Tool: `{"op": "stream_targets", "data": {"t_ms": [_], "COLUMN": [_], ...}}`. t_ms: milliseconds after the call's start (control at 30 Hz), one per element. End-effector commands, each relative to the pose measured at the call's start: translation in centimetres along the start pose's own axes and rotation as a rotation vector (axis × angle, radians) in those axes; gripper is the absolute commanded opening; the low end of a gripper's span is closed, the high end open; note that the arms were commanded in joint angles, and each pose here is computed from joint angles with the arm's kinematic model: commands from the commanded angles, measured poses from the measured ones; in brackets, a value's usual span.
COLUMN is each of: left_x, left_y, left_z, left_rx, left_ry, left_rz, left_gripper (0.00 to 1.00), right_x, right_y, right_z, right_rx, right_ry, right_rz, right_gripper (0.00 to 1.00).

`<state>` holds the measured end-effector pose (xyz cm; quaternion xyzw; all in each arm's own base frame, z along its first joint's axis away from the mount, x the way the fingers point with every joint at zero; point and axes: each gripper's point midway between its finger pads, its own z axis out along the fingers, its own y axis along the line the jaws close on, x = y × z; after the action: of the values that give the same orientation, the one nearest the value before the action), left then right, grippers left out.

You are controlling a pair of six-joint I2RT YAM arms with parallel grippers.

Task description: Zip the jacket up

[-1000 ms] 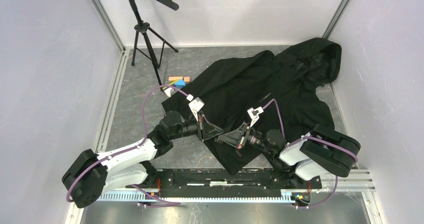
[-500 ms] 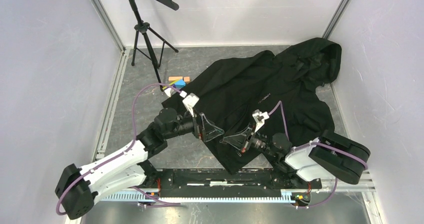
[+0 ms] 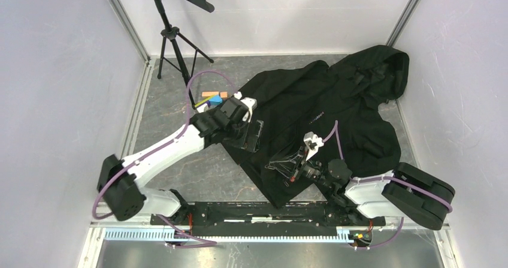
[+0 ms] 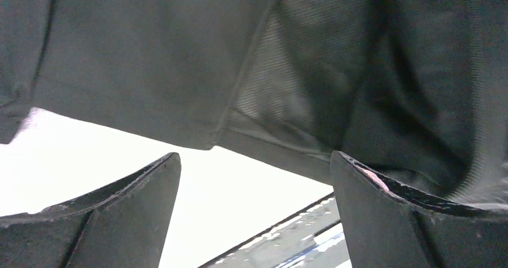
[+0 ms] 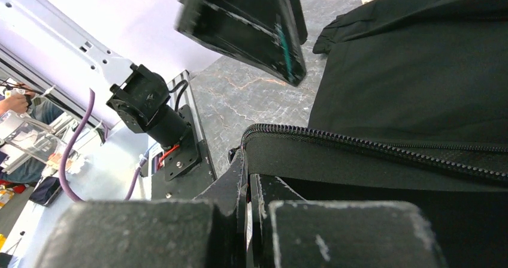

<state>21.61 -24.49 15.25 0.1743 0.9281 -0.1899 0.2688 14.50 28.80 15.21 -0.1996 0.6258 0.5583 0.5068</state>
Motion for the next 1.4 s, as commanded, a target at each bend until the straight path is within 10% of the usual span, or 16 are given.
{"op": "stream_targets", "data": {"t_ms": [0,433,1367], "left_x": [-0.1,1.2,3.0], "left_y": [3.5,6.0,6.4], "left_z": [0.9,6.2,10.6], "left_rx": [-0.170,-0.205,-0.326], "left_ry": [0.118,0.409,0.480], "left_rz": [0.185,0.248,0.267], "left_gripper": [0.98,0.85,0.86], "right_x": [3.5,3.3,3.1], "right_y": [-1.2,-1.7,-1.8], "right_z": [-4.4,-5.4,-5.6], "right_rx": [0.040,0.074,0.081], "right_ry": [0.068,0.040,0.029], "right_rz": [-0.017,-0.036,-0.029], "right_gripper": [0.00,0.00,0.00]}}
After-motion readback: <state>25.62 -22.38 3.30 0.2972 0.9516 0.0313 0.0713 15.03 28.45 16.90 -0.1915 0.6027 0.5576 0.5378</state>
